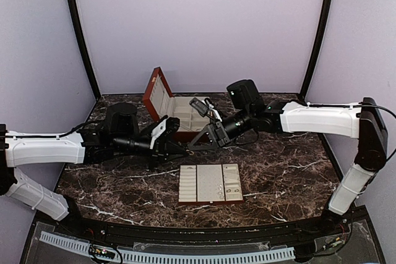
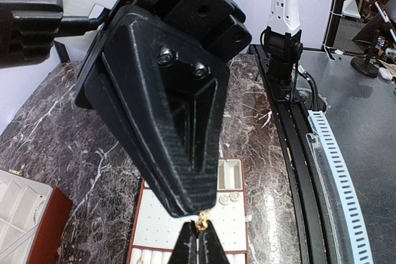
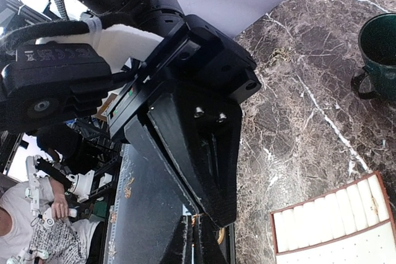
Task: Organize the mixed jewelry
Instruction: Pass from the right arm to the left
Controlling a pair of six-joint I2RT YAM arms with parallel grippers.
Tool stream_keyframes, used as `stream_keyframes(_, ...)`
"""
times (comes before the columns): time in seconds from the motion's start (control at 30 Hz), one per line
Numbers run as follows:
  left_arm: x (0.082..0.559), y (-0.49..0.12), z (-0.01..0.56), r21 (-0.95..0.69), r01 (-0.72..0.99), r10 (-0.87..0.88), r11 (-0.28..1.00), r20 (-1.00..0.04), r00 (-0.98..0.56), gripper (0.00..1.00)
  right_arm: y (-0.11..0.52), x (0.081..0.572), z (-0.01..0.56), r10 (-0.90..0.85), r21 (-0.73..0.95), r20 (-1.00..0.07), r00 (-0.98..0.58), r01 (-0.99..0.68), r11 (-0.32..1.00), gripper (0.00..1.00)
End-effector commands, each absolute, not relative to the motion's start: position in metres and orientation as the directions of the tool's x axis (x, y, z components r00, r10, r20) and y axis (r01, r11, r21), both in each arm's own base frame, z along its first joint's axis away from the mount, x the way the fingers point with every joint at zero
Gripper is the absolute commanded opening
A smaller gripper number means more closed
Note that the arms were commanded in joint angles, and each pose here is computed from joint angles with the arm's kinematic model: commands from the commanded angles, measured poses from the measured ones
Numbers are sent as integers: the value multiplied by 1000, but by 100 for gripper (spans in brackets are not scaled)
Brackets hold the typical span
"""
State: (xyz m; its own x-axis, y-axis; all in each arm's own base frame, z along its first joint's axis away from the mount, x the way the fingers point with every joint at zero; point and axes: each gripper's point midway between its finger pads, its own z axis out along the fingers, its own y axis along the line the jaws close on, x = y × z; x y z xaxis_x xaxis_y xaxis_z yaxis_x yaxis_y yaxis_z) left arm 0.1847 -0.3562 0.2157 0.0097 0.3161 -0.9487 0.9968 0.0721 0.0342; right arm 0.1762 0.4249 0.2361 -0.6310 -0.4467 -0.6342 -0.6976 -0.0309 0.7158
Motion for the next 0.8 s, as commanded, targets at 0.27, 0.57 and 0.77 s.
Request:
stream_keyframes(0.27,209,-363,199,-285,920,322,268,-874,-365,0,403,217,246,-328,557,-746,-579,-813,168,33)
stream_keyframes(0.57,207,-365,205,-404,880,278,250,-840,-465,0,398,214,222,-426,401,-768,-478,-878,262,34)
stream_keyframes(0.77,201,-367,208,-443,870,281,216,-825,-490,0,412,198,215,-479,379,-761,-438,-899,220,32)
